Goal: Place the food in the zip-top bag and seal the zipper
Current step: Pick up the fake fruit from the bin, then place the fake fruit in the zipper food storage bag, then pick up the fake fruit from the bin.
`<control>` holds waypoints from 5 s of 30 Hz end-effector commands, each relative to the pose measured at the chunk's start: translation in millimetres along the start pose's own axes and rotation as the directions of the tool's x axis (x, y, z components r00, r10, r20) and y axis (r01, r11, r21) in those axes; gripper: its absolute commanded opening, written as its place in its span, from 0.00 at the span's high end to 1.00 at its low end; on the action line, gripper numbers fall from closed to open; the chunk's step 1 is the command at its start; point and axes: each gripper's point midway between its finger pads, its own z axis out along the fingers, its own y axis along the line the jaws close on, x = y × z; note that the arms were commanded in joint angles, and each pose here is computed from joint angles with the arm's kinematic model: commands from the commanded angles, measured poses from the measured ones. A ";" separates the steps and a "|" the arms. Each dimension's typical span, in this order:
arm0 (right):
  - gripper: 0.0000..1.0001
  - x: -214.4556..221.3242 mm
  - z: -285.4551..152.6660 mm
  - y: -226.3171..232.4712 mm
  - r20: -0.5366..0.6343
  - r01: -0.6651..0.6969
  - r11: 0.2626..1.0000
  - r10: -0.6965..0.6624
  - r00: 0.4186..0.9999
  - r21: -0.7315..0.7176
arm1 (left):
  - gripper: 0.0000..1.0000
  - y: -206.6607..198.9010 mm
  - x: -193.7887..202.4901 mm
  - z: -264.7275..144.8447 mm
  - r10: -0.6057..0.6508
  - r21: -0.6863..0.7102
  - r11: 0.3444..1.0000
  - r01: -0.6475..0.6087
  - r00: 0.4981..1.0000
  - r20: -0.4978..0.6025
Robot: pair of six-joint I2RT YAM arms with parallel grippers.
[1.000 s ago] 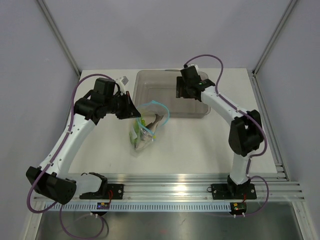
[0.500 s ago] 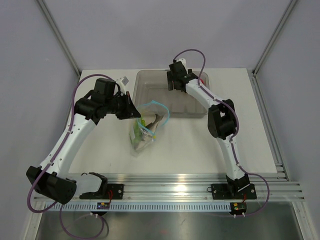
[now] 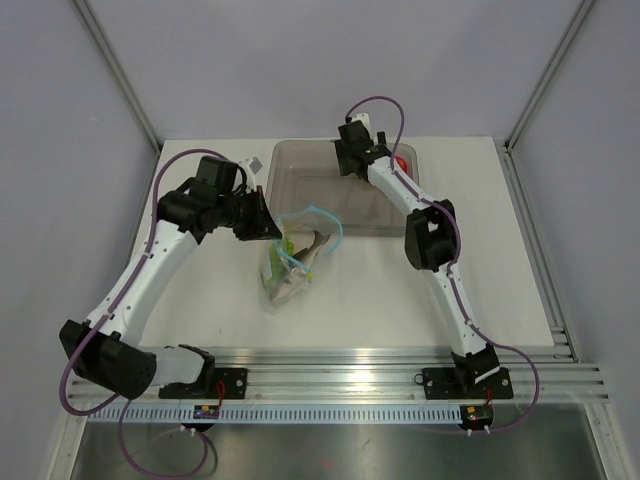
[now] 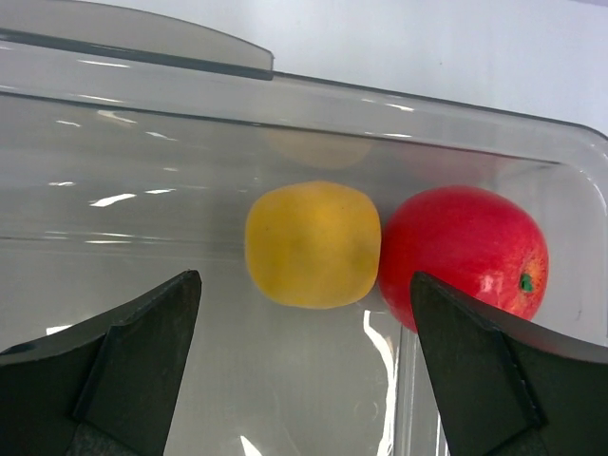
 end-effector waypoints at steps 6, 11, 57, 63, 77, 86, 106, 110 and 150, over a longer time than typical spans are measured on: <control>0.03 -12.3 18.6 -13.1 0.055 0.018 0.999 -0.020 0.998 0.035 | 1.00 -3.7 -13.8 -3.6 0.041 -0.010 0.999 -0.041 0.999 0.031; 0.10 -5.5 29.6 -6.6 0.046 0.046 0.999 -0.046 0.998 0.005 | 1.00 -3.9 -15.8 -2.6 0.039 -0.013 0.999 -0.038 0.999 0.031; 0.53 26.8 -395.0 104.6 0.028 0.037 0.481 -0.025 0.999 -0.876 | 1.00 -11.1 -25.8 -5.9 0.033 0.013 0.999 -0.035 0.995 0.090; 0.27 35.7 -386.0 123.9 -0.008 0.023 0.467 -0.064 0.998 -0.884 | 1.00 -14.1 -24.5 -7.7 0.032 0.028 0.999 -0.035 0.996 0.088; 0.34 -11.0 -324.4 46.9 0.085 -0.049 0.774 0.131 0.988 -0.632 | 1.00 -10.6 -21.8 -5.2 0.035 0.021 0.999 -0.037 0.996 0.081; 0.27 -26.6 -184.8 -61.3 0.088 -0.112 0.989 0.120 0.989 -0.095 | 1.00 -7.4 -19.6 -5.1 0.035 0.007 0.999 -0.036 0.997 0.075; 0.01 1.2 -1.1 -81.6 -0.072 0.209 0.959 -0.199 0.977 0.191 | 1.00 6.6 -13.3 -8.5 0.029 -0.064 0.998 -0.025 0.997 0.068; 0.01 13.4 13.9 -84.0 -0.090 0.229 0.953 -0.215 0.972 0.197 | 1.00 7.0 -12.2 -8.6 0.025 -0.064 0.998 -0.020 0.997 0.068; 0.44 -39.9 -326.8 14.3 0.138 -0.036 0.765 0.162 0.977 -0.643 | 1.00 1.5 -9.9 -2.0 -0.001 -0.010 1.000 0.002 0.997 0.078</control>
